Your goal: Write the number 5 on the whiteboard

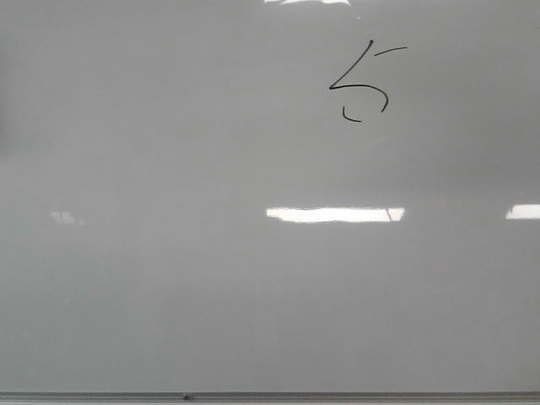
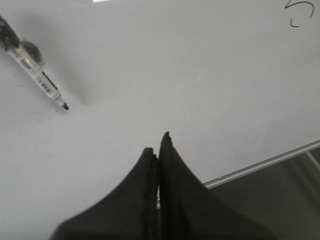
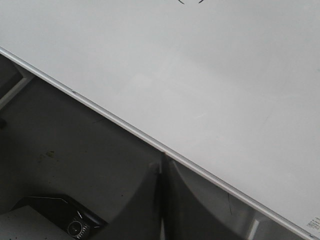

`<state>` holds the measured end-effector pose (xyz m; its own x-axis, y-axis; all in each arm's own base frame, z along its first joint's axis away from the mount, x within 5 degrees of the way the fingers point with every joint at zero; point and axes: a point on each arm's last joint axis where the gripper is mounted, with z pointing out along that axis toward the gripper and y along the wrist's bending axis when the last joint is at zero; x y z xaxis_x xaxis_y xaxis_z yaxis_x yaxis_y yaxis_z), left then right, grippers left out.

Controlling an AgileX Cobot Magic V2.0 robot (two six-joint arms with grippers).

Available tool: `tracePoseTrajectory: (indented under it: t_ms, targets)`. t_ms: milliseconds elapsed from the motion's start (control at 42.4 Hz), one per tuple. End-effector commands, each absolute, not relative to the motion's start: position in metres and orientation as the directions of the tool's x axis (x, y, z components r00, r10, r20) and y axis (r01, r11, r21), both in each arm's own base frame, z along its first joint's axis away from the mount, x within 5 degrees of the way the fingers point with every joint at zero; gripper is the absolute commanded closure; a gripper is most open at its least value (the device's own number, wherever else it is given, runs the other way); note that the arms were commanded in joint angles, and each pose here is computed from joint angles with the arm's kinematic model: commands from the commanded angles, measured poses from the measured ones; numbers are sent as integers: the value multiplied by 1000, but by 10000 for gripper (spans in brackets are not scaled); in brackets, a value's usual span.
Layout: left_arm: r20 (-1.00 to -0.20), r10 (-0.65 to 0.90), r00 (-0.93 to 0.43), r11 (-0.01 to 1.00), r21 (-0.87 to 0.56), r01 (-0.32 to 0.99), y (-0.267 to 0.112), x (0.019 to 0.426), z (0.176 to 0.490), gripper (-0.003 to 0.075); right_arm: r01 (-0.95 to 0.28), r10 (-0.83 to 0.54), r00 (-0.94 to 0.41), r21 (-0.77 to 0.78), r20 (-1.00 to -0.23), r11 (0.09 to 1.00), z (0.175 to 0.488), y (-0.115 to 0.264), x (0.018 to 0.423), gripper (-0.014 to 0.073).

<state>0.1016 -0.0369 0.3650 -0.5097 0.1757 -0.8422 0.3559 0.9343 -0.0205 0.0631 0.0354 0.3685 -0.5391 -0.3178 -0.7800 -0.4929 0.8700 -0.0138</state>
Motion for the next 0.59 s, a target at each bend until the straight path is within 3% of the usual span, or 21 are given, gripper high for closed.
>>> tracePoseTrajectory:
  t_ms: [0, 306, 471, 565]
  targets:
    - [-888, 157, -432, 922, -25, 386, -41, 102, 378, 741, -487, -283, -472, -21, -835, 873, 382, 35, 66, 664]
    - [-890, 161, -427, 922, -19, 386, -41, 103, 378, 741, -487, -283, -472, -21, -835, 873, 382, 35, 66, 664]
    - [-927, 251, -278, 932, 153, 329, -31, 104, 370, 741, -487, -283, -471, -21, -836, 873, 382, 35, 66, 664]
    - [-951, 237, -198, 944, 177, 280, -25, 100, 353, 741, -487, -283, -472, -21, -835, 873, 382, 35, 66, 664]
